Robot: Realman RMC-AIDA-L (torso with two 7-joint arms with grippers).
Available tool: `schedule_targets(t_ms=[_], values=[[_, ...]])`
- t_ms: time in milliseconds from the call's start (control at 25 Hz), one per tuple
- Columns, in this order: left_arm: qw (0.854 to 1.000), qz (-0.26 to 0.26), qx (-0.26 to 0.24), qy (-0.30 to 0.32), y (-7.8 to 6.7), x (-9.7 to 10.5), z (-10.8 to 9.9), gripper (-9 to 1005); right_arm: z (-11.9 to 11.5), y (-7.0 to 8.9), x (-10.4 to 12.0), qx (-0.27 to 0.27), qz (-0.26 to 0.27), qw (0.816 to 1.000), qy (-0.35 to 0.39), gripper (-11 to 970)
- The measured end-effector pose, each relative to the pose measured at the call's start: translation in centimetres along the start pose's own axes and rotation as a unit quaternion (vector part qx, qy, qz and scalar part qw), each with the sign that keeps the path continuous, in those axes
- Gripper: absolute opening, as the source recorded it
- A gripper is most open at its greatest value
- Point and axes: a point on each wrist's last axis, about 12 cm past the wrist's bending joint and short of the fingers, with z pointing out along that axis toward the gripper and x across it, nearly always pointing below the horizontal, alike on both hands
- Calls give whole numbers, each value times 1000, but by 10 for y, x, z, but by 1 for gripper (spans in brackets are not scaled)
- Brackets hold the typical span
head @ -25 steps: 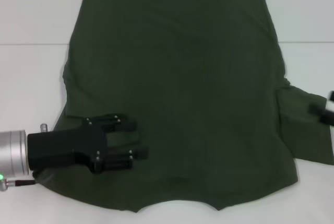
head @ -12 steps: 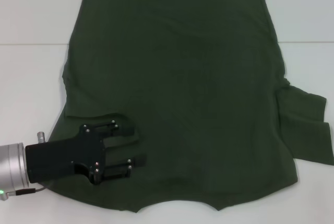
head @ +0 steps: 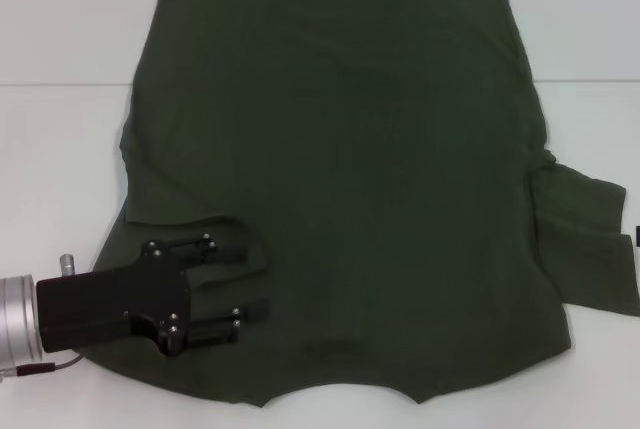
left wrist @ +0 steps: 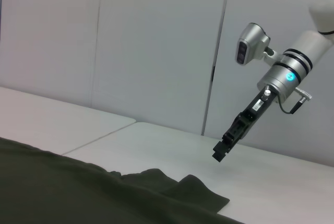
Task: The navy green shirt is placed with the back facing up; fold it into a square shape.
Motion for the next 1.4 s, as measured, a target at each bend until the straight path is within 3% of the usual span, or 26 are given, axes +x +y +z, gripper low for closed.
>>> schedule_targets(t_ms=[200, 640, 1400], values=[[1000, 0, -3, 2, 0, 1, -3, 724, 11, 5, -3, -14, -1, 1000, 15, 916], [1000, -2, -10, 6, 2, 3, -7, 724, 23, 4, -10, 36, -16, 999, 31, 915], [1000, -3, -12, 3, 2, 3, -6, 725, 52, 14, -16, 49, -47, 997, 40, 915]])
